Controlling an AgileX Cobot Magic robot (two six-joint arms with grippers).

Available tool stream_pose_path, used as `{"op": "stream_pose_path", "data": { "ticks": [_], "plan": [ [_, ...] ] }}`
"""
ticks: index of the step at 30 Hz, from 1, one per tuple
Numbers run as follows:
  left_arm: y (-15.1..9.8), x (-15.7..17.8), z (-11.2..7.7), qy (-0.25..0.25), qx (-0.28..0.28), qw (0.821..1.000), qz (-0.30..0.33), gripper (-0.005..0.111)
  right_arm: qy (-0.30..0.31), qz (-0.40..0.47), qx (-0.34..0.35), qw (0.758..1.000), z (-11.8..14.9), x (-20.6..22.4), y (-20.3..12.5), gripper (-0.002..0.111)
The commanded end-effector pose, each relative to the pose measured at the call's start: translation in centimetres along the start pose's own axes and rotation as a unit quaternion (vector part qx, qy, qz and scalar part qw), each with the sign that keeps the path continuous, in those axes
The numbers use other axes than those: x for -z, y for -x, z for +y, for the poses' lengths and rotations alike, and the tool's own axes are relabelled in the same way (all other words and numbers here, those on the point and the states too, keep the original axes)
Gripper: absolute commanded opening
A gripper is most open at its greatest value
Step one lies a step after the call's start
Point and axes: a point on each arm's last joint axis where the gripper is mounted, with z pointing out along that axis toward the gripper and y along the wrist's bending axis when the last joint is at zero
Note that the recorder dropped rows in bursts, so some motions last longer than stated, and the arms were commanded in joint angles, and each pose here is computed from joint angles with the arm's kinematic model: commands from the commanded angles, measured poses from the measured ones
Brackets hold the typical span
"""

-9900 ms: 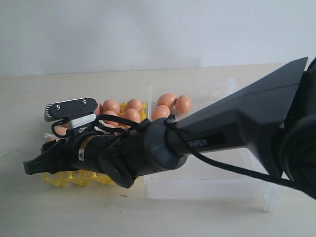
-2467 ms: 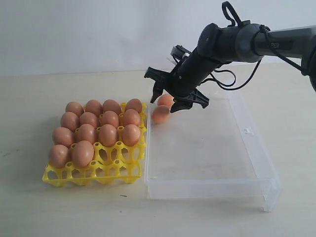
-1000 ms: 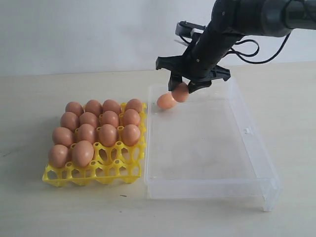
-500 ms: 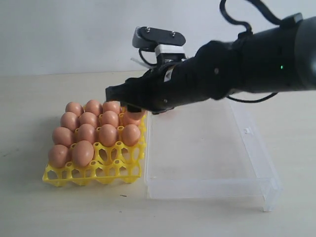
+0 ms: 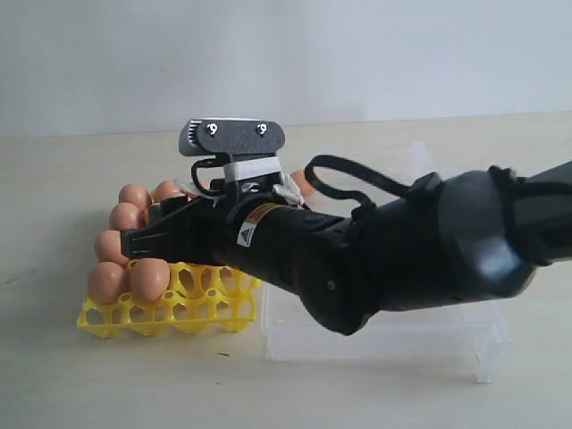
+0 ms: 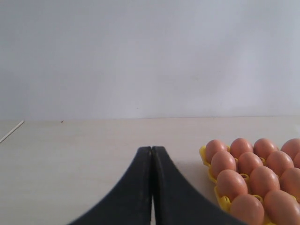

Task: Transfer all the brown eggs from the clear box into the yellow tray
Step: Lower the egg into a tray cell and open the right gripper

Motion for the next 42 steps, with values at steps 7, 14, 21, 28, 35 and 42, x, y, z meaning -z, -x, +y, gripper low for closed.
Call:
{"op": "stream_pose_path", "data": {
  "ticks": [7,14,21,28,35,42],
  "plan": [
    [-0.1,0.0,0.0,-0.002,0.005,1.000,-0.002,0.000,-0.013,0.006,-0.027,1.000,-0.5,-1.5,-2.4,0.000],
    [-0.1,0.0,0.0,-0.002,0.005,1.000,-0.002,0.000,-0.021,0.018,-0.024,0.999,-1.0,-2.1,-3.6,0.004],
    [-0.1,0.0,0.0,-0.002,0.005,1.000,-0.002,0.000,-0.019,0.003,-0.023,1.000,-1.0,-2.4,-3.5,0.025],
    [-0.1,0.0,0.0,-0.002,0.005,1.000,-0.002,0.000,-0.015,-0.012,-0.023,1.000,-0.9,-2.4,-3.1,0.054],
    [-0.1,0.0,0.0,-0.002,0.005,1.000,-0.002,0.000,-0.015,-0.014,-0.023,1.000,-0.9,-2.4,-3.1,0.073],
    [-0.1,0.0,0.0,-0.002,0.005,1.000,-0.002,0.000,-0.004,-0.041,-0.025,0.999,-0.2,-1.3,-1.0,0.062]
  ]
}}
